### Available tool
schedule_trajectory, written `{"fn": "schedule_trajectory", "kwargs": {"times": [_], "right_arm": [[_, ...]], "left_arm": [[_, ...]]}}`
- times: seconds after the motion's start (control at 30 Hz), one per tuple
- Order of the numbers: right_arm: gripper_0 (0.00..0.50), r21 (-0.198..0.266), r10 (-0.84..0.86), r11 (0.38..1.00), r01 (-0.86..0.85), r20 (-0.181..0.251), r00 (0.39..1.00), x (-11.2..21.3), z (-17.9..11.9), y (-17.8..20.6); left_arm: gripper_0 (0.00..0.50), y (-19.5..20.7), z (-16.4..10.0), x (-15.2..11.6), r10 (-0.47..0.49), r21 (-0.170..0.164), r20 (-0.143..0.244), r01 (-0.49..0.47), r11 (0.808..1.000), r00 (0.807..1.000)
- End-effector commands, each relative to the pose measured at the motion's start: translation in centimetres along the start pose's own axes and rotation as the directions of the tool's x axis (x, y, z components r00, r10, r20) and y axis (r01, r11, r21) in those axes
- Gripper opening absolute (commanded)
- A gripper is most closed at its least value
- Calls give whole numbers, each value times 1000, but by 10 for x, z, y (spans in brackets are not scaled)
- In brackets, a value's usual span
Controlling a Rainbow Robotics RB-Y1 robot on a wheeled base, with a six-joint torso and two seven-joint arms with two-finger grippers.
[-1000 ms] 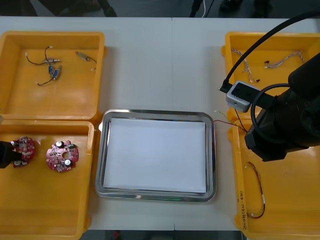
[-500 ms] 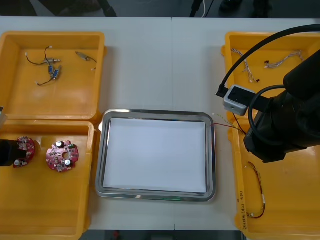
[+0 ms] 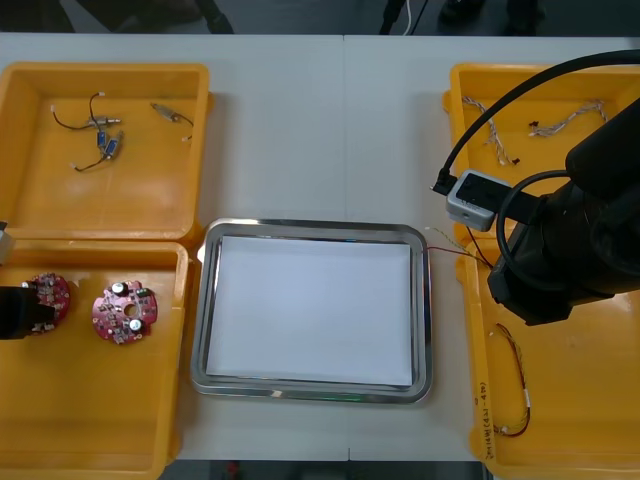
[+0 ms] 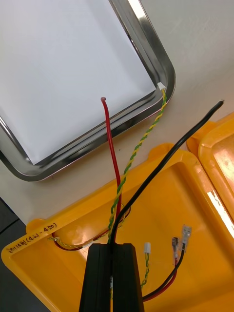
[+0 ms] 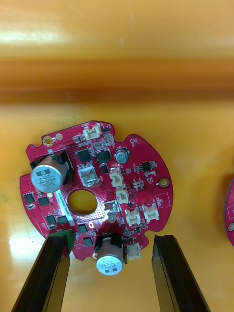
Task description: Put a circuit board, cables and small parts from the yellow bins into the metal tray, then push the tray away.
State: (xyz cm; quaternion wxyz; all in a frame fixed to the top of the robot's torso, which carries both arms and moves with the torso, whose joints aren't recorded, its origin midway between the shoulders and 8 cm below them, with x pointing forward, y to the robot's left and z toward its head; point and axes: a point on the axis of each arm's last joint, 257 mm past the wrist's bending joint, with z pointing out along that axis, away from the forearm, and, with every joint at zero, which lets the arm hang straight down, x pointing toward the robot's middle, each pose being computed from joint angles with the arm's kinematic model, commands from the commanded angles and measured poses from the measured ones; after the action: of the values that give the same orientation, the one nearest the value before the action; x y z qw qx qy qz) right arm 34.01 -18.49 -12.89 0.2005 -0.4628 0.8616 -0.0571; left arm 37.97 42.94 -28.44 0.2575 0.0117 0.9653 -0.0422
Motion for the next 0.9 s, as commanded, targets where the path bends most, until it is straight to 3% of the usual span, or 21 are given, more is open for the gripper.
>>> {"fn": "schedule_trajectory", "kwargs": {"times": [0.03, 0.37, 0.7, 0.9], "right_arm": [[0, 24, -40, 999, 39, 12, 999, -8, -5, -4], [0, 31, -38, 999, 38, 1, 999, -6, -5, -5], [0, 37, -36, 999, 36, -3, 999, -5, -5, -7], [0, 41, -35, 999, 35, -2, 999, -5, -5, -8]], "left_arm": [[500, 3, 5, 18, -58, -15, -26, 58, 998, 998], [500, -4, 9, 19, -56, 3, -23, 56, 998, 998], [500, -1, 6, 17, -48, 0, -15, 48, 999, 999], [500, -4, -8, 17, -46, 2, -43, 46, 999, 998]]}}
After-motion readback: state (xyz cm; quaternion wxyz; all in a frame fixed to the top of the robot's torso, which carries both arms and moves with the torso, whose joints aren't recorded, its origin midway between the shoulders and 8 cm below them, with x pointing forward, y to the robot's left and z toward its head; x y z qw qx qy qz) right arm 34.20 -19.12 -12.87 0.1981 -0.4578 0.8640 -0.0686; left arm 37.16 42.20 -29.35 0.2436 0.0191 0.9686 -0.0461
